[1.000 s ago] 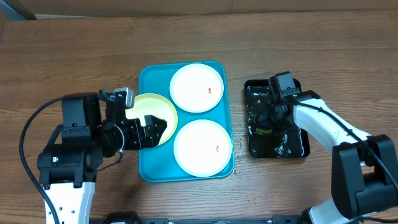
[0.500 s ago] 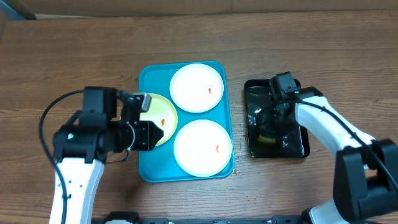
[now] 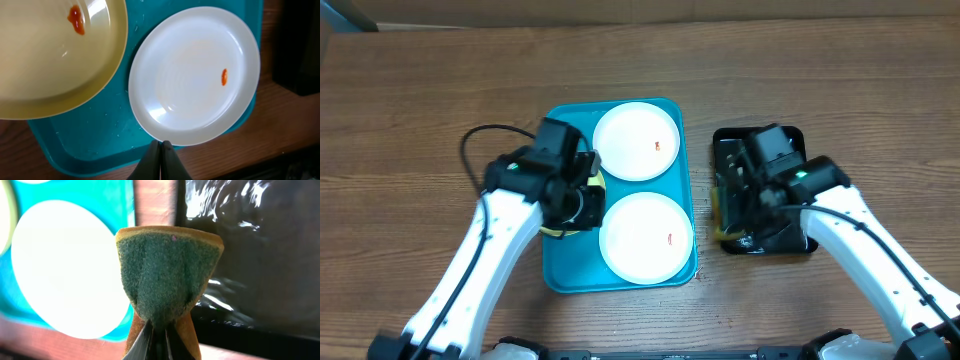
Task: Clean dirty plates on tray and stack at the side
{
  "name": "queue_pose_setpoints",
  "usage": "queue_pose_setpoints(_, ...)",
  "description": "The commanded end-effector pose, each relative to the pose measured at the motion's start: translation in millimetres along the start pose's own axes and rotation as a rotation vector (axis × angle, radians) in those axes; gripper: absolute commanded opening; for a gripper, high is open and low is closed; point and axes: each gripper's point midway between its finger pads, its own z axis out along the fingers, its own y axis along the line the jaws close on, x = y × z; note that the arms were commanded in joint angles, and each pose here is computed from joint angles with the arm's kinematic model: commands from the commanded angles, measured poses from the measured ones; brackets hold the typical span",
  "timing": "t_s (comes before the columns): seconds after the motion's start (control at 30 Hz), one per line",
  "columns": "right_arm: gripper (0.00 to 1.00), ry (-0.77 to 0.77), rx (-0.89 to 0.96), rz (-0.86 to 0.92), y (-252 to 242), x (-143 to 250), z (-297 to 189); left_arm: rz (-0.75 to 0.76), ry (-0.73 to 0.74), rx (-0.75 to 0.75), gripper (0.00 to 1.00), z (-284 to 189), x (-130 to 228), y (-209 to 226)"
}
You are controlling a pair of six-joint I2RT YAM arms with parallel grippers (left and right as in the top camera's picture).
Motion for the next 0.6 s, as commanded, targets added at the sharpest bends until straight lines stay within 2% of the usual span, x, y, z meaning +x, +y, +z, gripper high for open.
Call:
queue_pose_setpoints(0.0, 0.04, 0.006, -0.056, -0.081, 29, 8, -7, -0.099, 0.082, -0.063, 0.04, 31, 8, 11)
queue_pose_setpoints(0.17, 0.04, 0.032, -0.06, -0.149, 46, 22, -3, -0.142, 0.174, -0.059, 0.04, 66, 22, 18)
queue_pose_setpoints(0.4, 0.04, 0.041, -0.07, -0.173, 58, 30, 3, -0.157, 0.19, -0.07, 0.04, 82, 31, 26)
queue_pose_setpoints(0.47, 0.04, 0.036, -0.076, -0.187, 62, 30, 7, -0.16, 0.196, -0.079, 0.11, 86, 36, 30)
queue_pose_setpoints(0.53, 0.04, 0.038, -0.078, -0.197, 64, 31, 11, -0.16, 0.199, -0.081, 0.33, 91, 40, 32)
queue_pose_setpoints(0.57, 0.04, 0.041, -0.077, -0.201, 64, 32, 13, -0.16, 0.199, -0.081, 0.39, 93, 41, 33)
